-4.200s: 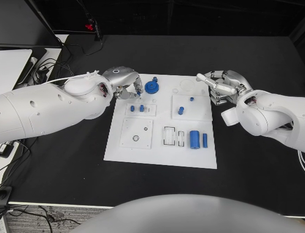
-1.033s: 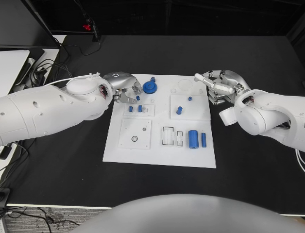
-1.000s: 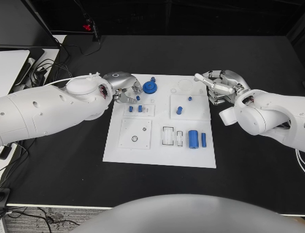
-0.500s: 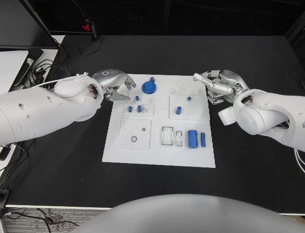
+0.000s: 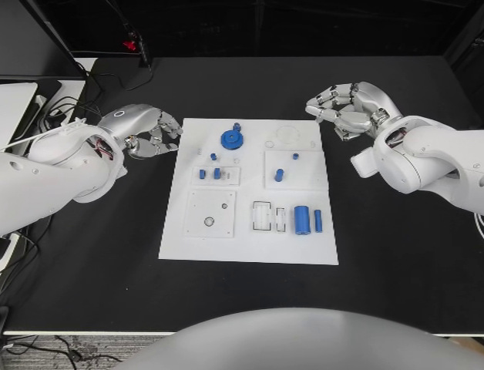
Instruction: Assemble the parts on the task board
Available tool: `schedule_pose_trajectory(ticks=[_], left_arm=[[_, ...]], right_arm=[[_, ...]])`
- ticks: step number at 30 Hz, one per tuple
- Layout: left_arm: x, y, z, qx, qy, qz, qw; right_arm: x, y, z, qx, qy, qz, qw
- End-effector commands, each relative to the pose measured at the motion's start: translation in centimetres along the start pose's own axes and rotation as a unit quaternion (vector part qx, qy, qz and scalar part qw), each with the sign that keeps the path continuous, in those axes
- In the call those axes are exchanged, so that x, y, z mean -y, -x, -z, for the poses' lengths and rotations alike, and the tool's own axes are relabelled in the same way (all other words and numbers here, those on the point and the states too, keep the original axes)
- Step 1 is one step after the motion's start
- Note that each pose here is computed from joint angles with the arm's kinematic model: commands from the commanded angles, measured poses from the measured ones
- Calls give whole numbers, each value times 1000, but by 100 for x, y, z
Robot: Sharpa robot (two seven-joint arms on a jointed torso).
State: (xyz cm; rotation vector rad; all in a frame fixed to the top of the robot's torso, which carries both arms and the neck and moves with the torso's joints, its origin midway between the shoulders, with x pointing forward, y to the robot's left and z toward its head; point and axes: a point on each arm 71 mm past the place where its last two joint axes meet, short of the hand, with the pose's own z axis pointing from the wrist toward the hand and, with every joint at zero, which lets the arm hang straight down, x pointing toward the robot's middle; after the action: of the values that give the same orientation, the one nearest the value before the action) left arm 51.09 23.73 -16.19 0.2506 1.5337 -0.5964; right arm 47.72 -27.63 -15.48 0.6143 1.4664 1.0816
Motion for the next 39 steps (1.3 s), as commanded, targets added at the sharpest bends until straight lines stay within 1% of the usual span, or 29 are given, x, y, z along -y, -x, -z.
schedule_pose_trajectory(ticks=[1,5,7,8,9,11,15,18,21,24,28,39], left_arm=[[34,108,17,67,-20,95,993],[32,155,21,106,-20,171,979],[31,171,24,124,-18,208,970],[31,181,29,137,-17,237,962],[30,185,33,144,-17,253,957],[31,192,40,155,-17,278,948],[42,201,48,174,-17,334,926],[57,204,53,182,-20,370,911],[80,203,51,186,-25,396,899],[107,201,51,188,-32,410,892],[141,197,52,187,-40,420,887],[185,191,54,187,-48,426,884]], right_arm=[[-97,-12,-55,-24,68,134,988],[-112,-49,-110,-48,90,216,971],[-112,-89,-134,-62,94,251,962],[-113,-130,-152,-75,96,274,954],[-112,-156,-161,-83,96,289,949],[-111,-194,-171,-94,96,312,940],[-101,-274,-179,-118,95,367,918],[-97,-321,-183,-129,94,398,903],[-97,-360,-185,-137,93,421,892],[-97,-392,-190,-143,91,432,886],[-97,-419,-195,-147,87,440,882],[-84,-466,-222,-155,71,449,877]])
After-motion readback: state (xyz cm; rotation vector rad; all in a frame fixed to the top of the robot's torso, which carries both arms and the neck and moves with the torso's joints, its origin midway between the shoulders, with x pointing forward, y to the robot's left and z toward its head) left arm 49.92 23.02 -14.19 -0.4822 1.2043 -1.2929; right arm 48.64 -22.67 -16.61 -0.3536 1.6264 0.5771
